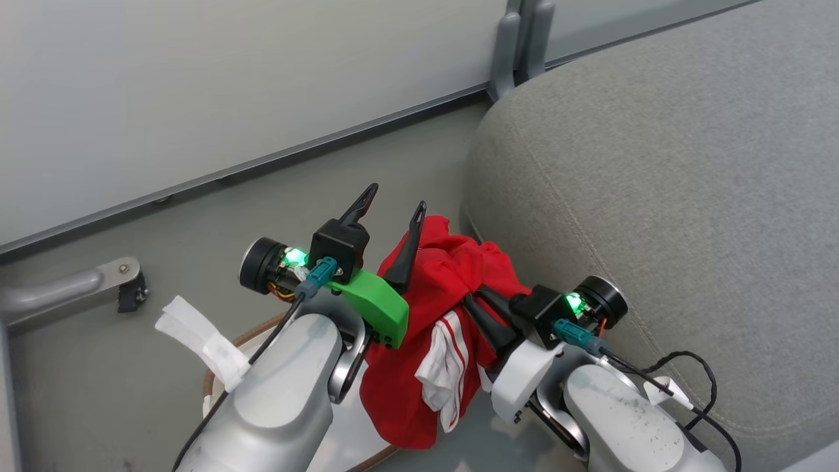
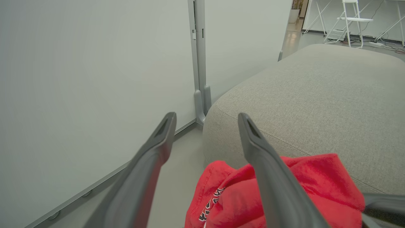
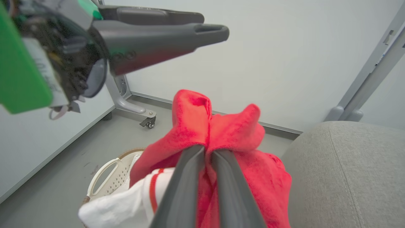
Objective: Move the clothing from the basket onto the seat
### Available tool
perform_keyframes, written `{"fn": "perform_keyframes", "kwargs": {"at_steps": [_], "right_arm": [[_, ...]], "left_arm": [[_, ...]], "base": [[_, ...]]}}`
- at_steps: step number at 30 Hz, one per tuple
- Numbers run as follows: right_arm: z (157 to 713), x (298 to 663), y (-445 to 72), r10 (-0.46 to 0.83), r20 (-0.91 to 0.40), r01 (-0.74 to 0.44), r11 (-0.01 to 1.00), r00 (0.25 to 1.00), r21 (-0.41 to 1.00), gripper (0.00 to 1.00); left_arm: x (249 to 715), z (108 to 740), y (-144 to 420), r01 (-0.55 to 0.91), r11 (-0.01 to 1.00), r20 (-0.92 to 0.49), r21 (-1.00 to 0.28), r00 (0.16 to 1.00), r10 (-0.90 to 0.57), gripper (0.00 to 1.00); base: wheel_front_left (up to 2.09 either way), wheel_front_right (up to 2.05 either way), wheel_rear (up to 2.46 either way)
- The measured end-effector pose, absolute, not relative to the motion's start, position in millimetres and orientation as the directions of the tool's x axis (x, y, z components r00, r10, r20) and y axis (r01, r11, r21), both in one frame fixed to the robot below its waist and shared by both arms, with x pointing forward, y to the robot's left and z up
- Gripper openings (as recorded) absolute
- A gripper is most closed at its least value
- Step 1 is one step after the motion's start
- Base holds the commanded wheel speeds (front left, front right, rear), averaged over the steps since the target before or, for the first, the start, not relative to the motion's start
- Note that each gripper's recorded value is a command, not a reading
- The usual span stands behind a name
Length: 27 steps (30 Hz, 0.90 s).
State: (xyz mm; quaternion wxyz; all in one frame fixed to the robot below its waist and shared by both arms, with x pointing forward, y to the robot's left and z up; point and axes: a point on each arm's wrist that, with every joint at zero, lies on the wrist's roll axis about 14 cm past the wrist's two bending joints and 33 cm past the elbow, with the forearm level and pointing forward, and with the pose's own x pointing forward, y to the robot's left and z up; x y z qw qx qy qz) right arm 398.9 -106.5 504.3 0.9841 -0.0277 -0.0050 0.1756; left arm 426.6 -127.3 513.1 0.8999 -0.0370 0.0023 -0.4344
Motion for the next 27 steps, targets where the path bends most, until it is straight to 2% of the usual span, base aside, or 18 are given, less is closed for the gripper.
{"fn": "perform_keyframes", "kwargs": {"at_steps": [17,22,27], "right_arm": [[523,358,-194,0.062,0.066,-0.060,0.998,0.996,-0.026,0.00],[528,362,-209,0.019,0.079,-0.015,0.999,0.997,-0.044,0.00],[553,384,-229,-0.001,0.129,0.018,0.991,0.992,-0.129,0.00]], "left_arm": [[401,504,-185,0.869,0.486,0.021,-0.088,0.490,-0.872,1.00],[404,494,-186,0.871,0.481,0.009,-0.100,0.484,-0.875,1.00],[414,485,-183,0.862,0.492,0.006,-0.123,0.497,-0.868,1.00]], "base": [[0.00,0.00,0.00],[0.00,0.00,0.00],[0.00,0.00,0.00]]}}
